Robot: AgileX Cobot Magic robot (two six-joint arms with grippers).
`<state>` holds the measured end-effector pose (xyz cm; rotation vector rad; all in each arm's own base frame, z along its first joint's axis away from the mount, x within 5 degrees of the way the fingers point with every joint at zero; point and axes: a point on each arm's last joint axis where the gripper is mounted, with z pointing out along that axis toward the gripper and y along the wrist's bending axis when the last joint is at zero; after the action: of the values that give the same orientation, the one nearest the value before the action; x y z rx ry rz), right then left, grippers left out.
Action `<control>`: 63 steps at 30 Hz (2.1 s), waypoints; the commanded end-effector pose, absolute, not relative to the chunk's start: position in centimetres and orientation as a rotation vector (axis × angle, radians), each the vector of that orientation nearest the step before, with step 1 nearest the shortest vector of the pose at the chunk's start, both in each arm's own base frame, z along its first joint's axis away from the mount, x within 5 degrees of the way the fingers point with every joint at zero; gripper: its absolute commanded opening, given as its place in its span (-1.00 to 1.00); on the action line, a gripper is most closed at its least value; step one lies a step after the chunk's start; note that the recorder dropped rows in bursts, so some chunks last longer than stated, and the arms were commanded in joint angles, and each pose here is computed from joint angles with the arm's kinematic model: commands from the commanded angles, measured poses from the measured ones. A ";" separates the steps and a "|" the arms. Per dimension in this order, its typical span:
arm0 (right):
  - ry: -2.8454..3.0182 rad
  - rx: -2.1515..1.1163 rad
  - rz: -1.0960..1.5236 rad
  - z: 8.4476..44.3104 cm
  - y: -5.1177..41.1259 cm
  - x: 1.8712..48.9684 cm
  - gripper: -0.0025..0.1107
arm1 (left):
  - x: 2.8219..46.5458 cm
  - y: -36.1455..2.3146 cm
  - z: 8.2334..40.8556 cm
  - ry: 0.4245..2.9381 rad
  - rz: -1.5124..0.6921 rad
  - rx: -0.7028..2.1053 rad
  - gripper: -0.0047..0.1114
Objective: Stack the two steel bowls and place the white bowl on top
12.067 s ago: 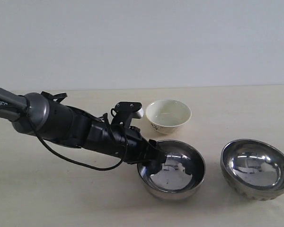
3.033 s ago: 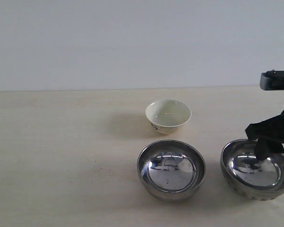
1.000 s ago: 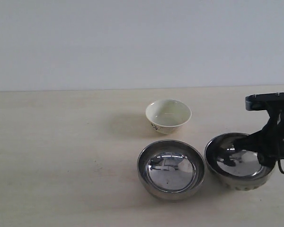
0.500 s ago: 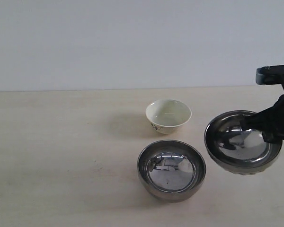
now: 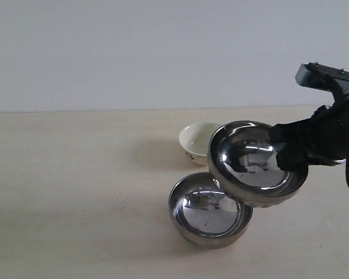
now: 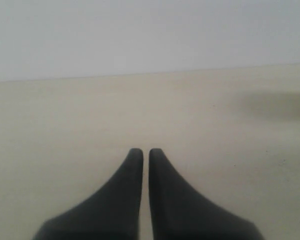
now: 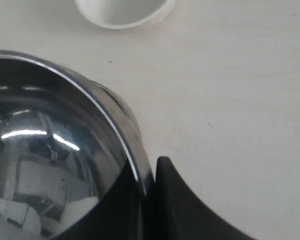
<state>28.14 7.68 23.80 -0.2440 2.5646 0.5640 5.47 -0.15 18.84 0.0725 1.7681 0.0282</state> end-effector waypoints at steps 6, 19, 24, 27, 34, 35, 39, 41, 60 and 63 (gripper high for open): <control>2.528 -0.368 0.567 21.9 11.4 28.8 -0.96 | 5.5 -0.2 18.7 1.767 0.025 0.068 -0.85; 2.568 -0.367 0.498 18.2 12.8 30.1 -0.96 | 5.5 -0.2 18.7 1.767 0.025 0.068 -0.85; 2.562 -0.356 0.482 17.9 12.7 30.4 -0.96 | 5.5 -0.2 18.7 1.767 0.025 0.068 -0.85; 2.563 -0.356 0.482 17.9 12.7 30.4 -0.96 | 5.5 -0.2 18.7 1.767 0.025 0.068 -0.85; 2.564 -0.357 0.484 17.9 12.7 30.4 -0.96 | 5.5 -0.2 18.7 1.767 0.025 0.068 -0.85; 2.564 -0.357 0.484 17.9 12.7 30.4 -0.96 | 5.5 -0.2 18.7 1.767 0.025 0.068 -0.85; 2.565 -0.370 0.483 17.9 12.8 30.3 -0.95 | 5.5 -0.2 18.7 1.767 0.025 0.068 -0.85; 2.567 -0.390 0.485 17.9 12.8 30.3 -0.95 | 5.5 -0.2 18.7 1.767 0.025 0.068 -0.85; 2.535 -0.395 0.504 19.0 13.1 30.7 -0.11 | 5.5 -0.2 18.7 1.767 0.025 0.068 -0.85; 2.504 -0.422 0.541 20.8 13.5 31.1 -0.14 | 5.5 -0.2 18.7 1.767 0.025 0.068 -0.85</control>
<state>30.90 13.13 19.03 -0.3890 2.5450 0.5157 5.47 -0.15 18.84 0.0725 1.7681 0.0282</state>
